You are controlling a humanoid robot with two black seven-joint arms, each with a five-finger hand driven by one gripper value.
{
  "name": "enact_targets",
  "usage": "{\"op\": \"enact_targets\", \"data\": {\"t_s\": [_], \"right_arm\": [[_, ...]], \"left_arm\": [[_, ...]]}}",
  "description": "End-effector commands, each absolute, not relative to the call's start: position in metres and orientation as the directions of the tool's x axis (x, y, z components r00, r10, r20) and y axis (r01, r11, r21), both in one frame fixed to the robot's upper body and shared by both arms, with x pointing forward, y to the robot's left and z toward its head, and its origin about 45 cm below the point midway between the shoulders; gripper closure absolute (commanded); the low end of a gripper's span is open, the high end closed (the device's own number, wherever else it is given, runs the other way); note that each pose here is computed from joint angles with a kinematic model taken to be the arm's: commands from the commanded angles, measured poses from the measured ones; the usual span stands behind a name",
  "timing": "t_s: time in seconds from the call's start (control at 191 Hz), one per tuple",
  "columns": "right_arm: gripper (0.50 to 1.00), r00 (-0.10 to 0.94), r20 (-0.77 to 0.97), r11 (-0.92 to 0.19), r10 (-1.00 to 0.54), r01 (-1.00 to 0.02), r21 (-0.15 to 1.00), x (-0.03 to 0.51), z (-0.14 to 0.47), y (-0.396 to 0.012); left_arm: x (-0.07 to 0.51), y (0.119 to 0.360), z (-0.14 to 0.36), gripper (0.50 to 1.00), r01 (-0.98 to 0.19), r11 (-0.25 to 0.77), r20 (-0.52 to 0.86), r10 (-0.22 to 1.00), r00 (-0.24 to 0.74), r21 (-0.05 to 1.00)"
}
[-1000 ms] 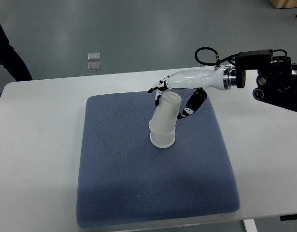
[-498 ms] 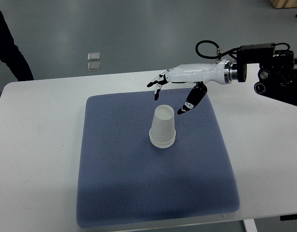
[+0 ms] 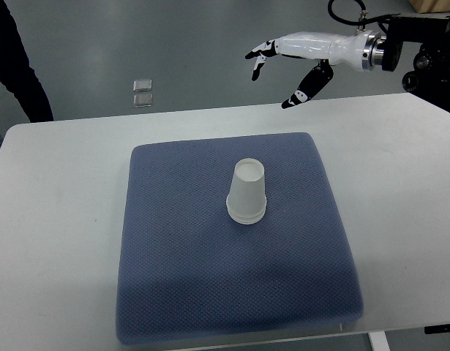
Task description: Stack paper cups
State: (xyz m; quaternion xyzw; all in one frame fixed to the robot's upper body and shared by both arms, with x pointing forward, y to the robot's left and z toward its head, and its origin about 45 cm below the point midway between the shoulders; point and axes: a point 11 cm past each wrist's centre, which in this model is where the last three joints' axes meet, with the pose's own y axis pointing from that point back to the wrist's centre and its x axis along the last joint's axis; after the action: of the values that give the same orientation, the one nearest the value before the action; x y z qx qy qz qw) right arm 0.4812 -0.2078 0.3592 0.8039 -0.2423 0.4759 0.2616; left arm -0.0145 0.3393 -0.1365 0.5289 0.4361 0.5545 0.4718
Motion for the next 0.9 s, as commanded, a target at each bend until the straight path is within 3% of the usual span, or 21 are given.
{"op": "enact_targets", "data": {"t_s": [0.0, 0.194, 0.414, 0.623, 0.896], "right_arm": [[0.589, 0.445, 0.847, -0.73, -0.291, -0.675, 0.104, 0.489, 0.362, -0.21], [0.589, 0.481, 0.636, -0.634, -0.603, -0.773, -0.017, 0.507, 0.354, -0.213], [0.589, 0.445, 0.225, -0.474, -0.867, -0.876, -0.094, 0.519, 0.347, -0.221], [0.589, 0.281, -0.068, -0.276, -0.957, -0.958, -0.074, 0.526, 0.33, -0.233], [0.587, 0.13, -0.402, -0.155, -0.906, -0.987, 0.032, 0.525, 0.296, -0.237]], "left_arm": [[-0.014, 0.339, -0.137, 0.5, -0.062, -0.174, 0.174, 0.985, 0.005, 0.983], [-0.014, 0.339, -0.137, 0.5, -0.062, -0.174, 0.174, 0.985, 0.005, 0.983], [-0.014, 0.339, -0.137, 0.5, -0.062, -0.175, 0.176, 0.984, 0.005, 0.983], [-0.014, 0.339, -0.137, 0.5, -0.062, -0.175, 0.176, 0.984, 0.005, 0.983], [-0.014, 0.339, -0.137, 0.5, -0.062, -0.175, 0.176, 0.984, 0.005, 0.983]]}}
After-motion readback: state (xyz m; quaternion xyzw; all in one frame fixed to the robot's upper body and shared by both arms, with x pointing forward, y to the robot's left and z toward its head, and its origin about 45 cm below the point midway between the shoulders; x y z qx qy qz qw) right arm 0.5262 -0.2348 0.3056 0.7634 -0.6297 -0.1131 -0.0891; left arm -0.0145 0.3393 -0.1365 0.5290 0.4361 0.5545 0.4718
